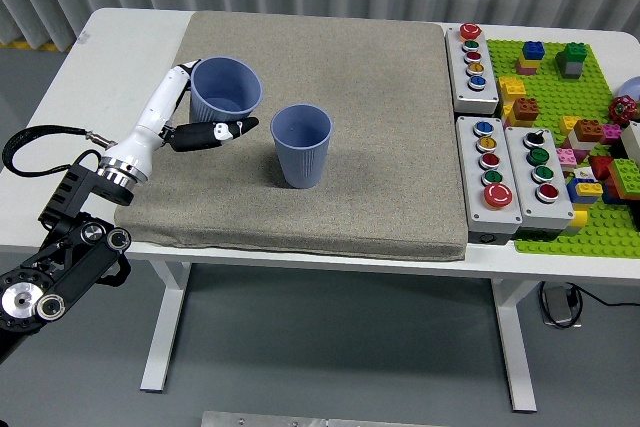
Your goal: Pick cup pour cup place
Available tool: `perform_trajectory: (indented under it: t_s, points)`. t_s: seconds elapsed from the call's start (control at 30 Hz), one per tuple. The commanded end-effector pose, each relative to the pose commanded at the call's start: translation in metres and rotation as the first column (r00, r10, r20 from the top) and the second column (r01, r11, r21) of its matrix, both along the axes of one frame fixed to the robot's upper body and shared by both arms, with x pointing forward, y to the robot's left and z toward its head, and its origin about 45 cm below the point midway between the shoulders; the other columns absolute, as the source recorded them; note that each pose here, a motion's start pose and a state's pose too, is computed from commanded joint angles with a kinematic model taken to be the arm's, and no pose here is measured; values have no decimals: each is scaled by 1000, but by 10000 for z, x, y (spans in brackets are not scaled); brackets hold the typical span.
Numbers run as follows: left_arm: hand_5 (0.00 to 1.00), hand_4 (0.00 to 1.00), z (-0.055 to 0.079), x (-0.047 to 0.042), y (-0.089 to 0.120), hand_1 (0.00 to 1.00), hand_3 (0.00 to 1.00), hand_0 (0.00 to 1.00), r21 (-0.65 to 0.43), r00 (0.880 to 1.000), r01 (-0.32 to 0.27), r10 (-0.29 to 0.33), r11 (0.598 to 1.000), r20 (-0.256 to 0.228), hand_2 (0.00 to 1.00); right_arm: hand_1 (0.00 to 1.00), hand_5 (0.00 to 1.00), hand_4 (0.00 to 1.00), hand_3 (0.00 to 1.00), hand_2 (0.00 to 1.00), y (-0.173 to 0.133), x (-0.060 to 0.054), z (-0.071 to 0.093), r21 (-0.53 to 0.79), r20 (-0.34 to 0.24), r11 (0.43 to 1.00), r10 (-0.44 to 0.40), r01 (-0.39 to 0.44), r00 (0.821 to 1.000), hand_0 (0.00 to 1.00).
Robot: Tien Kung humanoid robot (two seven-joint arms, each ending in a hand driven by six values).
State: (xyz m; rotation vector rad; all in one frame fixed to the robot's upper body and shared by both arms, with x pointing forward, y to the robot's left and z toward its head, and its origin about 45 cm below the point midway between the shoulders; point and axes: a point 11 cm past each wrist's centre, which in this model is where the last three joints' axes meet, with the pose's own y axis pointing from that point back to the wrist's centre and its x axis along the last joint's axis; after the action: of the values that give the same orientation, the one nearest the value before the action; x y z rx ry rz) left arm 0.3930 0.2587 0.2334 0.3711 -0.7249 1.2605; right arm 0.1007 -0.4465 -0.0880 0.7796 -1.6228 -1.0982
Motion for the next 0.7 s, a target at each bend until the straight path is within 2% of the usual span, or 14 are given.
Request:
perform_trajectory:
  t_s: [0.2, 0.47, 0.57, 0.7]
  points:
    - [286, 846, 48, 45, -95, 445, 494, 499, 76, 999, 36, -37, 996, 21, 498, 689, 387, 2, 626, 645, -2, -5, 0, -1, 0, 1000, 0, 0, 1000, 698]
    - [285, 846, 82, 118, -115, 445, 495, 499, 166, 998, 51, -58, 985, 39, 498, 689, 385, 2, 626, 644, -6, 18, 6, -2, 4, 1000, -1, 1, 1000, 699]
    - [280, 843, 92, 177, -95, 444, 492, 497, 270, 996, 47, -66, 962, 61, 497, 689, 385, 2, 626, 645, -5, 35, 10, -2, 9, 1000, -3, 3, 1000, 698]
    - [280, 843, 134, 212, -106, 444, 492, 497, 329, 993, 46, -78, 943, 84, 497, 689, 385, 2, 626, 645, -7, 44, 12, -2, 11, 1000, -5, 5, 1000, 698]
